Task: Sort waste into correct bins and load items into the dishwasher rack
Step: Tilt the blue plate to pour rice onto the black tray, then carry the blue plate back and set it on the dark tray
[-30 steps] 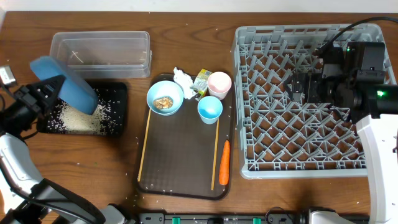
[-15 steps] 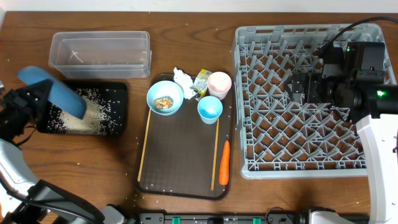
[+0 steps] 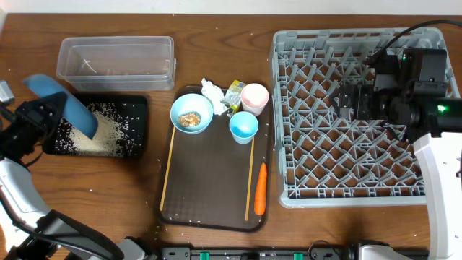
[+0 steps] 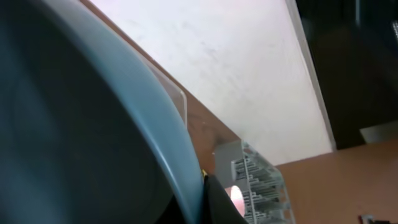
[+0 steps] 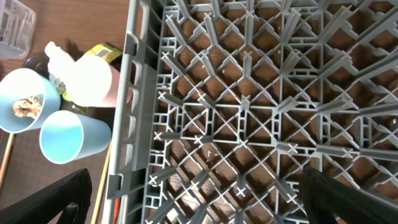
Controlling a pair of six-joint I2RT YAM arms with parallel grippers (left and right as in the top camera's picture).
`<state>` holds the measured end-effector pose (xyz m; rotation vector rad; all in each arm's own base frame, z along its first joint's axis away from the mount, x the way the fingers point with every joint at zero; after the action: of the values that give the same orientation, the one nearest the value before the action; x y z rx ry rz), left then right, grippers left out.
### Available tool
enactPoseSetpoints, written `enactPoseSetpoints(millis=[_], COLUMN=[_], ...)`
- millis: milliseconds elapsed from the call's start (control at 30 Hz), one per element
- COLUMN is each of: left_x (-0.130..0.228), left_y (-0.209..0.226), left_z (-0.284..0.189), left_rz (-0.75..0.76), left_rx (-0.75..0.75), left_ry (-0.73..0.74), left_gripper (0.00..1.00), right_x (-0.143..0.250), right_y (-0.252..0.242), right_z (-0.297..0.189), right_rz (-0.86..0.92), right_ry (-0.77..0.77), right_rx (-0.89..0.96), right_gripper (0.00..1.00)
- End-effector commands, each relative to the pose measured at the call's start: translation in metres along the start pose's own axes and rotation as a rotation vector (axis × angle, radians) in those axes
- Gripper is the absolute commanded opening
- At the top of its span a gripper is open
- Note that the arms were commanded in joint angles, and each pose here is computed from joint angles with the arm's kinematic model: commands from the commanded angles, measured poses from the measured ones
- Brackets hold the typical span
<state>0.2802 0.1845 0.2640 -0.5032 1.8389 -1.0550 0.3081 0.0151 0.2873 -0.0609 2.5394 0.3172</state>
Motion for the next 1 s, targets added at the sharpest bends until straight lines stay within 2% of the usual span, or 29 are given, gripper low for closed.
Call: enactPoseSetpoints(millis=[0,133,233,467,733,867,967], left_x=[0.001,0.002,0.009,0.035,0.074,0.091,0.107], left_y=[-0.03,-0.029,-0.042,-0.079,-0.123,-0.152,-0.171], left_z=[-0.005,0.001,0.013,0.066,0.11,0.119,0.124], left_rz=[0.182,0.095,0.097,0.218,0.269,0.34,0.395], left_rx=[0.222,0.192,0.274,0.404,0.389,0.356,0.27], left_ry=[0.033,0.047,0.104,0.261,0.37,0.37,0.344], left_gripper=[0.06,0.06,0.06,0.06,0.06,0.06,0.06], right_x=[-0.005,-0.005,-0.005,-0.005,-0.006,-0.006,-0.006], right_y=[-0.002,-0.002,-0.002,-0.002,-0.002,-0.002,-0.002], right_z=[-0.003,-0.003,-0.003,-0.003,-0.003,-0.003,-0.003], right_rz=[0.014,0.013,0.013,0.013,0.01,-0.008,-0.008], right_ry=[-0.014,-0.016,-0.015,-0.014,-0.021,-0.021,-0.021], right_rx=[0.008,0.008,0.008,0.008,0.008,0.009,0.009], right_gripper=[0.99,0.99,0.99,0.99,0.99,0.99,0.99])
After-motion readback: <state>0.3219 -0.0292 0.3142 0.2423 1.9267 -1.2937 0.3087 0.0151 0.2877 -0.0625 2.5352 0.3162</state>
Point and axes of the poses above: each gripper's point midway between its finger pads, its own z axis out along the fingers, its own y axis along the line the jaws close on, x = y × z, the point moved 7 cm from there along -z, back along the fingers, and after that the axes turned 1 degree about -z, right-handed, at the moved point
